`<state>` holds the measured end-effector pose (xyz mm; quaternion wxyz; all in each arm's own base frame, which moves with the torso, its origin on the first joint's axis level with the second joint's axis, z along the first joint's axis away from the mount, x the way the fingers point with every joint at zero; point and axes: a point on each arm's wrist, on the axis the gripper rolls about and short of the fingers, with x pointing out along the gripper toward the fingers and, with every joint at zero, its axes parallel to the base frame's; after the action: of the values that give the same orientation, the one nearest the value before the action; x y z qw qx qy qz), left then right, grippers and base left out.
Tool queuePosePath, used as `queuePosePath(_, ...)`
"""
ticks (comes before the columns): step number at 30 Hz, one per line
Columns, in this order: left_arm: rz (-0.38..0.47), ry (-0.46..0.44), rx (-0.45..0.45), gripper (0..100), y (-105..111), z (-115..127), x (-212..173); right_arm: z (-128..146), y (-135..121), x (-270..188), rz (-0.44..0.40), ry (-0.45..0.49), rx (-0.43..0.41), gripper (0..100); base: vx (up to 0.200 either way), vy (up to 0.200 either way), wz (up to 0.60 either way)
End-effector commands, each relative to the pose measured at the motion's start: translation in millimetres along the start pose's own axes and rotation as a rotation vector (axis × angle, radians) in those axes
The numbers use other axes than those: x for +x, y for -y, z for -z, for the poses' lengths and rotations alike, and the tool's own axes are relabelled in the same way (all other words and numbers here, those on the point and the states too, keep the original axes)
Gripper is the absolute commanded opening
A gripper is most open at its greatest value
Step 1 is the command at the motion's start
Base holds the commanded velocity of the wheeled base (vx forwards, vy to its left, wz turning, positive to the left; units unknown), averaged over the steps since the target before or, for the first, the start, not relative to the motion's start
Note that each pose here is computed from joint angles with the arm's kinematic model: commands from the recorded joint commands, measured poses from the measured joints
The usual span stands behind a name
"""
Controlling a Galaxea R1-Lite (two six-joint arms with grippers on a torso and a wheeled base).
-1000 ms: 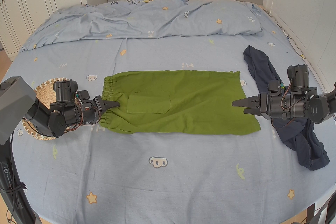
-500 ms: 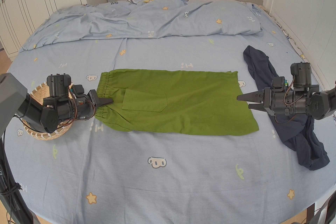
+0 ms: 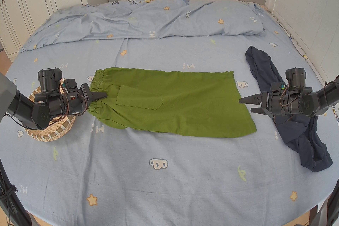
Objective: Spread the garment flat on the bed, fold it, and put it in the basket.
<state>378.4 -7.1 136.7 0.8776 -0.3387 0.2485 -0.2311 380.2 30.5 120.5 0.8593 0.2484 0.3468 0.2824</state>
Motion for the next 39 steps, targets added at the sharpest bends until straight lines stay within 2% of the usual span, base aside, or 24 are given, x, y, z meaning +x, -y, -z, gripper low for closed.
queuePosePath(1,0.000,0.003,0.004,0,0,0,0,4,18,19,0.012,-0.038,0.031,100,0.000,0.000,0.00)
queuePosePath(4,0.000,0.003,0.004,0,0,0,0,1,32,22,0.031,-0.035,0.050,100,0.000,0.000,0.00)
queuePosePath(12,-0.001,0.001,0.003,0,-2,0,1,-2,38,21,0.043,-0.038,0.057,100,0.000,0.000,0.00)
queuePosePath(23,-0.002,-0.006,0.002,0,-3,2,3,18,24,45,0.011,-0.132,0.041,100,0.000,0.000,0.00)
queuePosePath(33,0.000,-0.006,0.003,0,-2,2,3,22,19,51,-0.031,-0.159,0.040,100,0.000,0.000,0.00)
queuePosePath(34,-0.001,-0.007,0.003,0,-3,2,3,22,19,51,-0.032,-0.159,0.040,0,0.000,0.000,0.00)
queuePosePath(36,-0.002,-0.006,0.002,0,-3,2,3,19,20,48,-0.058,-0.162,0.054,0,0.000,0.000,0.00)
queuePosePath(39,-0.002,-0.006,0.002,0,-3,2,3,14,26,44,-0.053,-0.145,0.062,0,0.000,0.000,0.00)
